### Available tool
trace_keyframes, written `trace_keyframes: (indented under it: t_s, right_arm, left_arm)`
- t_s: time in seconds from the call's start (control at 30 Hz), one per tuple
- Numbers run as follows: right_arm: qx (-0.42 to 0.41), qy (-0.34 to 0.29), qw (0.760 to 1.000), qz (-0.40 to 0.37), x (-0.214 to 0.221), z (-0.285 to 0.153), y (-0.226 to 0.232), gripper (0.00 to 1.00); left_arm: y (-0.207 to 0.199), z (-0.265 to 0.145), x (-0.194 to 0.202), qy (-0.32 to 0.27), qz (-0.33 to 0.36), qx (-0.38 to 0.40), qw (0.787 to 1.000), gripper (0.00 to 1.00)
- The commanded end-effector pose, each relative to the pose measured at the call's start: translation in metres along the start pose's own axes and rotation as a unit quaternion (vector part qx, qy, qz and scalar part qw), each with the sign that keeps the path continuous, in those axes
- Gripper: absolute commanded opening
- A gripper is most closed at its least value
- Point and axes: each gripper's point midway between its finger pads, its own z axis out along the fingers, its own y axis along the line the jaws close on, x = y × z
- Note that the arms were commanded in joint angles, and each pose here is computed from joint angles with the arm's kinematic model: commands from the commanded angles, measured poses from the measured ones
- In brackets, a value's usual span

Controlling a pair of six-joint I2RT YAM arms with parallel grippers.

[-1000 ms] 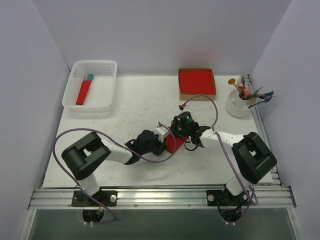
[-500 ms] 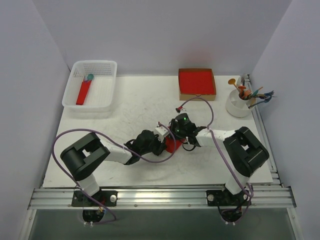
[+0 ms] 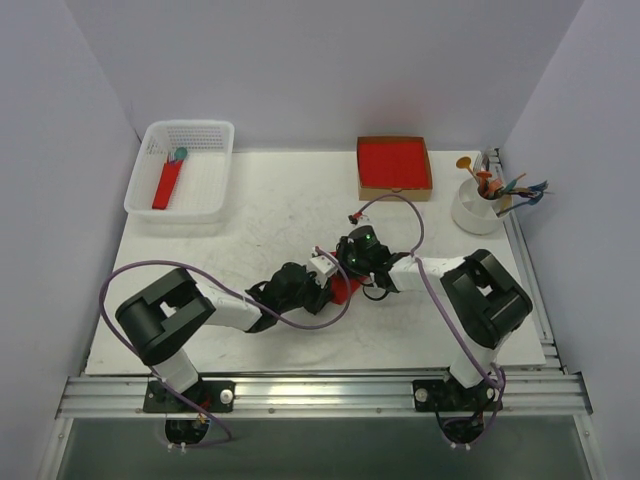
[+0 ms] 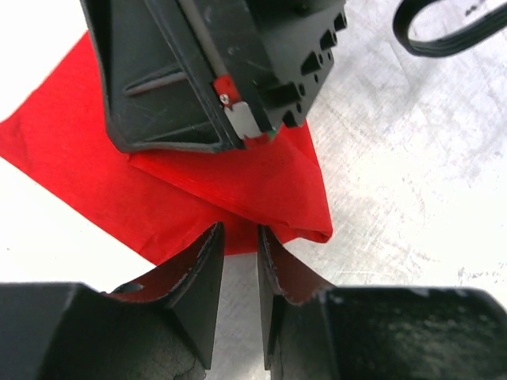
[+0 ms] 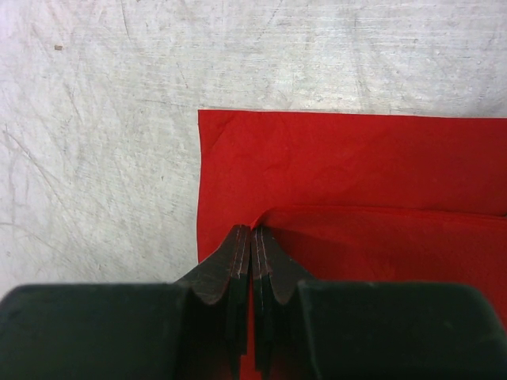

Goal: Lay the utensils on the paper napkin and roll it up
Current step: Roll the napkin at the center of the board.

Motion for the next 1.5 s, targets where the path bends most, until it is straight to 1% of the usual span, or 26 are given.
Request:
trace_keyframes:
  t_s: [0.0, 0.4, 0.5, 0.6, 0.63, 0.73, 0.9, 1.0, 1.23, 1.47]
  right_arm:
    - [-0.025, -0.011, 1.0, -0.006, -0.01, 0.005, 0.017, 0.0]
    - [-0.022, 0.006, 1.0, -0.005, 0.01, 0.014, 0.011, 0.0]
    - [-0.019, 0.006, 1.0, -0.004, 0.011, 0.014, 0.008, 0.0]
    - [-0.02, 0.008, 1.0, -0.005, 0.013, 0.014, 0.009, 0.0]
    - [-0.02, 0.008, 1.0, -0.004, 0.014, 0.014, 0.008, 0.0]
    - [-0.02, 0.007, 1.0, -0.004, 0.013, 0.014, 0.01, 0.0]
    - [-0.022, 0.006, 1.0, -0.005, 0.013, 0.013, 0.012, 0.0]
    - [-0.021, 0.007, 1.0, -0.006, 0.013, 0.013, 0.012, 0.0]
    - [-0.019, 0.009, 1.0, -0.008, 0.014, 0.013, 0.011, 0.0]
    - [-0.02, 0.01, 1.0, -0.012, 0.012, 0.014, 0.013, 0.0]
  left_arm:
    - [-0.008, -0.002, -0.01, -0.021, -0.004, 0.013, 1.0, 0.32]
    - [-0.009, -0.018, -0.005, -0.022, -0.02, 0.009, 1.0, 0.32]
    - [-0.009, -0.029, -0.01, -0.033, -0.026, 0.006, 0.999, 0.33]
    - [-0.012, -0.043, -0.028, -0.059, -0.034, 0.009, 0.998, 0.33]
    - [-0.014, -0.046, -0.028, -0.053, -0.035, 0.011, 0.998, 0.33]
    - [-0.018, -0.051, -0.042, -0.067, -0.034, 0.018, 0.997, 0.35]
    - [-0.02, -0.045, -0.062, -0.081, -0.025, 0.021, 0.996, 0.35]
    - [-0.019, -0.035, -0.062, -0.075, -0.015, 0.018, 0.997, 0.33]
    - [-0.021, -0.02, -0.065, -0.079, -0.006, 0.025, 0.997, 0.32]
    - [-0.021, -0.01, -0.055, -0.068, -0.004, 0.032, 0.997, 0.31]
